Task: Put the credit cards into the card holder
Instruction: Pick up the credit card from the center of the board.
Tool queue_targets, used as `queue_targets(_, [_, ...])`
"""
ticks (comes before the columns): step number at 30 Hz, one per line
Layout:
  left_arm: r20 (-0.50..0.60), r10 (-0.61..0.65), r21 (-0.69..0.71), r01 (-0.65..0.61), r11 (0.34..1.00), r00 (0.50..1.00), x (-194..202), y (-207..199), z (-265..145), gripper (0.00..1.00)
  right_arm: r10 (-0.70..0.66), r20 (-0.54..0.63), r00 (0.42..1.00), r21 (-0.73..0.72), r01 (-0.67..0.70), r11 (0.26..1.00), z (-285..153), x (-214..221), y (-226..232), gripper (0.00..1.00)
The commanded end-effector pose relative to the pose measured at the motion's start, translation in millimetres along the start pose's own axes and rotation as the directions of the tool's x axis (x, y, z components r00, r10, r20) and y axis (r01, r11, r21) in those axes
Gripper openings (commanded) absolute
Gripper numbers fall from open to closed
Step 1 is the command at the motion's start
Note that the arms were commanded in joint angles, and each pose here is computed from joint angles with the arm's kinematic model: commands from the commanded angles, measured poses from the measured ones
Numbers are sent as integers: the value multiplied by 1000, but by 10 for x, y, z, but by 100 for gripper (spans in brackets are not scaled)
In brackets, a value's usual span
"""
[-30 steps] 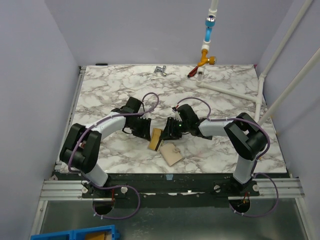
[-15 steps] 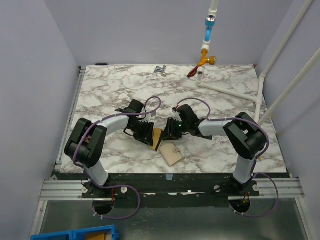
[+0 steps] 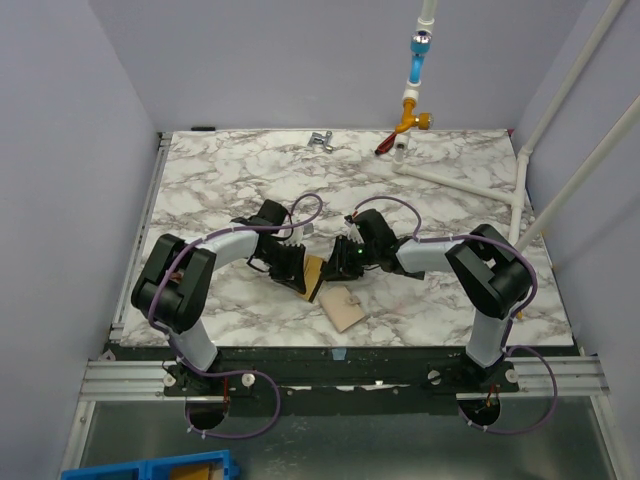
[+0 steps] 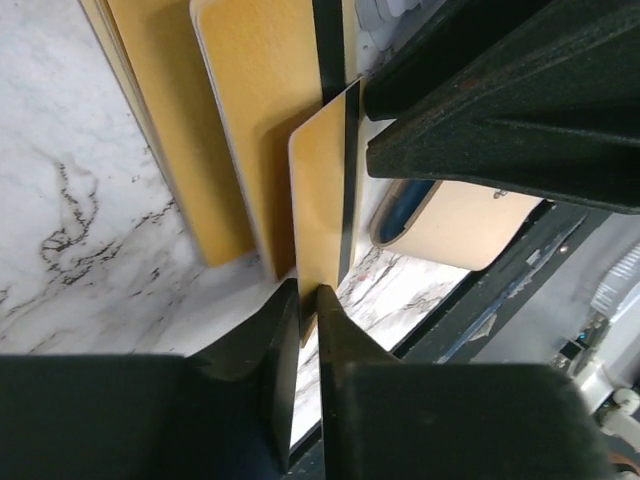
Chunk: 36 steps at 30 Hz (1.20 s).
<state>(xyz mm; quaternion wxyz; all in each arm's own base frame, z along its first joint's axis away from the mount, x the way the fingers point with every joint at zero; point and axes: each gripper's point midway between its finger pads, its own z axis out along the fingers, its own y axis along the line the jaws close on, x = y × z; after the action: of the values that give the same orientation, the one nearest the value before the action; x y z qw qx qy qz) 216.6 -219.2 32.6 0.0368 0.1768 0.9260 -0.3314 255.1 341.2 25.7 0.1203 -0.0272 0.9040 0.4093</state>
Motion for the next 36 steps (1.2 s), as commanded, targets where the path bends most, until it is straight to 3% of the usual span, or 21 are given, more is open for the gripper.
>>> queue_targets(1, [5,5,36,-5,999,1000,-24,-87,-75,6,13,-8,1000,34,-13,999,15,21,-96,32])
queue_targets(6, [-6,3,56,-3,998,1000,1,-100,-183,0,0,7,1000,40,-1,999,-15,-33,-58,32])
queue_targets(12, [6,-1,105,0,994,1000,-29,-167,-289,0,-5,14,1000,33,5,999,-26,-72,-9,33])
queue_targets(16, [21,11,209,-15,978,1000,-86,-342,-363,0,-24,46,999,23,23,999,-143,-182,110,43])
queue_targets(24, [93,84,527,-121,841,992,-288,-889,-666,0,-81,109,991,-113,93,989,-632,-344,462,61])
queue_targets(31, [255,153,624,-283,729,955,-613,-1296,-1101,0,-84,190,978,-324,144,935,-1098,-265,798,69])
queue_targets(36, [320,138,630,-320,708,937,-759,-1431,-1258,0,-48,226,973,-434,145,889,-1288,-209,1000,68])
